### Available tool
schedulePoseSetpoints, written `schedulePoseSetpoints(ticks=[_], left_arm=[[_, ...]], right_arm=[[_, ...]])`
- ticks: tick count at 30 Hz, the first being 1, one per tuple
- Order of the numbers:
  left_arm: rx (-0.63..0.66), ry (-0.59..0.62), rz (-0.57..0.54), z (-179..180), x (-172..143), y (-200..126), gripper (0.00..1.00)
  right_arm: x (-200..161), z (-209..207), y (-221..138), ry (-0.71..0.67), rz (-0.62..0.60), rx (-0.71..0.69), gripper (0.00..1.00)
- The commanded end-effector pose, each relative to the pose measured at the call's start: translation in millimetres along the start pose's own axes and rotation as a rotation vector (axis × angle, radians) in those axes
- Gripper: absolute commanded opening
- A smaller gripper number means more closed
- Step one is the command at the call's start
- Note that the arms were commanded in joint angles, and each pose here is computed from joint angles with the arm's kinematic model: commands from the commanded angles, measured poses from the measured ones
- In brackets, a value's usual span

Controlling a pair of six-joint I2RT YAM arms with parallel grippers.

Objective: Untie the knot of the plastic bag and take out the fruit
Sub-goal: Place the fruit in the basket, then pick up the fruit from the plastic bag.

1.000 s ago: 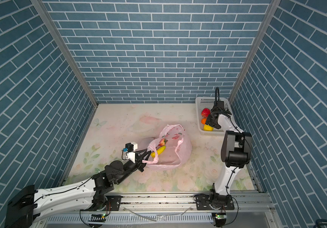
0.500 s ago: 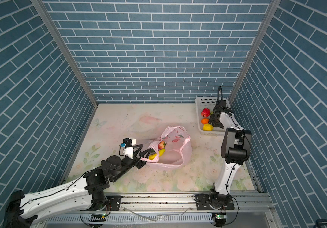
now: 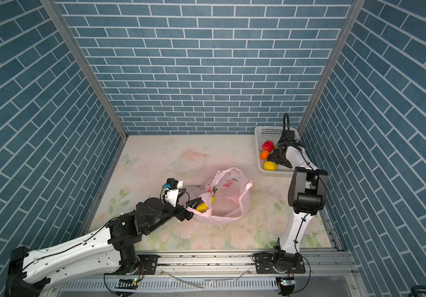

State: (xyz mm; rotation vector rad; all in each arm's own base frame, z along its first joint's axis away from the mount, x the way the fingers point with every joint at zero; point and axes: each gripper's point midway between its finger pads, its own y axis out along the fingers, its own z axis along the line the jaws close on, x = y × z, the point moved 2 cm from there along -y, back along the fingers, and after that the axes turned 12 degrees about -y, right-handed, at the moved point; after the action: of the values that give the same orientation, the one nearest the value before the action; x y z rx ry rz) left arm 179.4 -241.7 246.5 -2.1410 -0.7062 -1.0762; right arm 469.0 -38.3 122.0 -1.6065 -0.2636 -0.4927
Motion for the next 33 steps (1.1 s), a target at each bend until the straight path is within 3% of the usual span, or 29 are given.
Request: schedulePoseSetpoints(ticks=[1,6,11,17,24,33], left_arm=[[0.003,-0.009,0.031,2,-2,-8,0.86],[0.007,-0.061,0.022,11,-10,-12,0.72],[-0.020,-0.114,0.079,7,-22,-9,0.71],[0.024,-0.147,0.078,18,-26,-12,0.58],[0.048,-0.213,0.019,28,-26,-14,0.43],[0.044,-0.257,-0.009,33,-30,-11,0.29]], right_arm=[[6,21,-45,-0.049,-0.067,0.070,0.74],[-7,79,-107,-0.242,-0.124,0.205,0.76],[-34,135,-164,-0.449,-0.148,0.366,0.78],[-66,166,-212,-0.563,-0.157,0.487,0.79],[-122,210,-270,-0.788,-0.135,0.629,0.79],[-174,240,-318,-0.892,-0.100,0.715,0.79]])
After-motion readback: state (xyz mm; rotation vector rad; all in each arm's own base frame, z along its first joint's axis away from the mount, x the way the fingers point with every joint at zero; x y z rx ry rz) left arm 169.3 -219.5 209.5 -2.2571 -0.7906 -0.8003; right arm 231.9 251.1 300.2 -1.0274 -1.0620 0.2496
